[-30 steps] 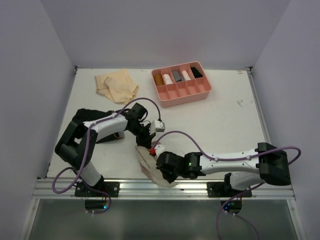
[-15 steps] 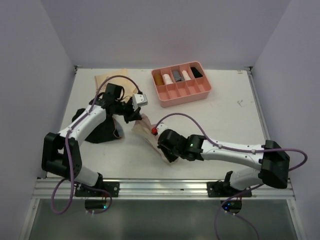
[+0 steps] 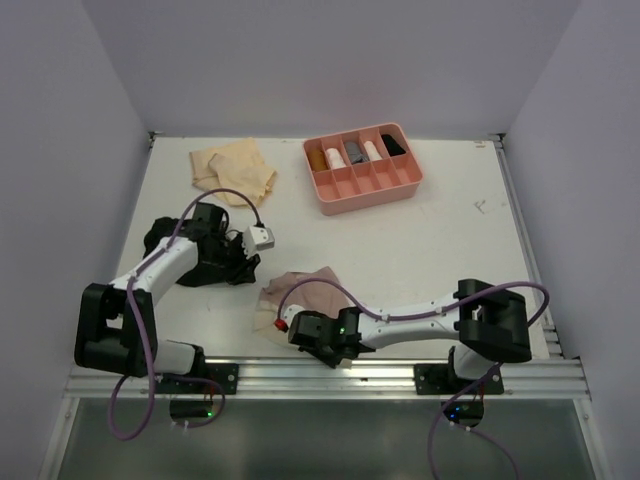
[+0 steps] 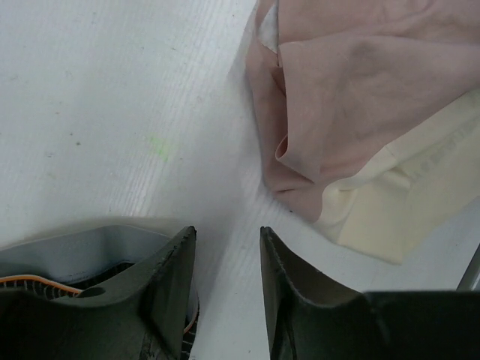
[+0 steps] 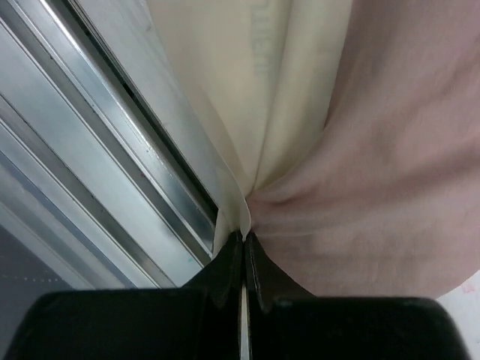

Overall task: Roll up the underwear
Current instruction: Flatten the underwear

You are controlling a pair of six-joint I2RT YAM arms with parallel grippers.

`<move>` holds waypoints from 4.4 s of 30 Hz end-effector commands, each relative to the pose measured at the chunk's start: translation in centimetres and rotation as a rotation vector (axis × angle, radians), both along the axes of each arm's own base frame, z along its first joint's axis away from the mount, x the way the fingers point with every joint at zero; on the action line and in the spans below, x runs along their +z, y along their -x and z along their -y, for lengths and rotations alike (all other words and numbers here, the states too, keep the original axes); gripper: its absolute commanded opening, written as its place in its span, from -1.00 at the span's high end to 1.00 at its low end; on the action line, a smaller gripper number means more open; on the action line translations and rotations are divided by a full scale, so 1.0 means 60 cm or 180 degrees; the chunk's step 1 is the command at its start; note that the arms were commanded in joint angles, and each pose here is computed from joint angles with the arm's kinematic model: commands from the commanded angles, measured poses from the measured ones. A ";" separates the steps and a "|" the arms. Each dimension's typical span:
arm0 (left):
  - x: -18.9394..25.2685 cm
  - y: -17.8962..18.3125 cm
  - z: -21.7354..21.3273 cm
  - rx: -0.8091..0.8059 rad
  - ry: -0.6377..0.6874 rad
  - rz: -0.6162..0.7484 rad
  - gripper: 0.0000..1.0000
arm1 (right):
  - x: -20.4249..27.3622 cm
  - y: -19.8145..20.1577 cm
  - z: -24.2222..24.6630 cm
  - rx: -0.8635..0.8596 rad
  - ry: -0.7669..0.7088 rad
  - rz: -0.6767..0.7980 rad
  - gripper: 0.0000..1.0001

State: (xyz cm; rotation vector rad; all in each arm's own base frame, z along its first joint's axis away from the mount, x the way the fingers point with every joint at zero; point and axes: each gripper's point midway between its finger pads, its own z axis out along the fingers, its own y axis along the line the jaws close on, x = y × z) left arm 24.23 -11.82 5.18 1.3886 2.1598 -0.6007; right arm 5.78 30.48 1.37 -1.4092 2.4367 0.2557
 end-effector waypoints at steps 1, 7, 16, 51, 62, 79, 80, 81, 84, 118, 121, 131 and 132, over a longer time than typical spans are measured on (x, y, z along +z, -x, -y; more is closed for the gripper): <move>0.050 -0.015 0.019 -0.0190 0.0302 0.0164 0.11 | 0.008 0.013 -0.024 0.0147 -0.0033 0.0089 1.00; 0.068 0.035 0.042 -0.0543 0.0588 -0.0017 0.06 | 0.017 0.016 -0.025 0.0049 -0.0089 0.0156 0.84; 0.008 0.078 0.048 -0.0496 0.0253 -0.0077 0.24 | 0.027 0.005 -0.007 -0.0031 -0.0222 0.0284 0.96; -0.013 -0.089 0.084 0.0536 0.0279 -0.0075 0.98 | 0.119 -0.074 -0.002 0.0011 -0.0740 0.0494 0.32; -0.020 -0.083 0.082 0.0510 0.0234 -0.0146 0.88 | 0.061 -0.083 -0.028 0.0076 -0.0330 0.0633 0.35; -0.028 -0.087 0.082 0.0480 0.0200 -0.0183 0.85 | 0.090 -0.108 -0.029 0.0059 -0.0345 0.0911 0.32; -0.028 -0.087 0.082 0.0480 0.0200 -0.0183 0.84 | 0.090 -0.107 -0.030 0.0083 -0.0338 0.0904 0.32; -0.027 -0.088 0.082 0.0479 0.0204 -0.0174 0.84 | 0.093 -0.107 -0.034 0.0101 -0.0347 0.0899 0.32; -0.027 -0.088 0.083 0.0481 0.0205 -0.0188 0.83 | 0.094 -0.105 -0.047 0.0166 -0.0338 0.0855 0.31; -0.036 -0.083 0.082 0.0458 0.0190 -0.0237 0.78 | 0.079 -0.093 -0.066 0.0515 -0.0153 0.0693 0.38; -0.037 -0.083 0.082 0.0449 0.0181 -0.0231 0.78 | 0.064 -0.088 -0.056 0.0503 -0.0106 0.0648 0.38; -0.044 -0.084 0.081 0.0475 0.0169 -0.0255 0.75 | 0.030 -0.084 -0.016 0.0417 0.0065 0.0621 0.40; -0.043 -0.084 0.081 0.0475 0.0170 -0.0250 0.75 | 0.028 -0.084 -0.014 0.0408 0.0075 0.0628 0.40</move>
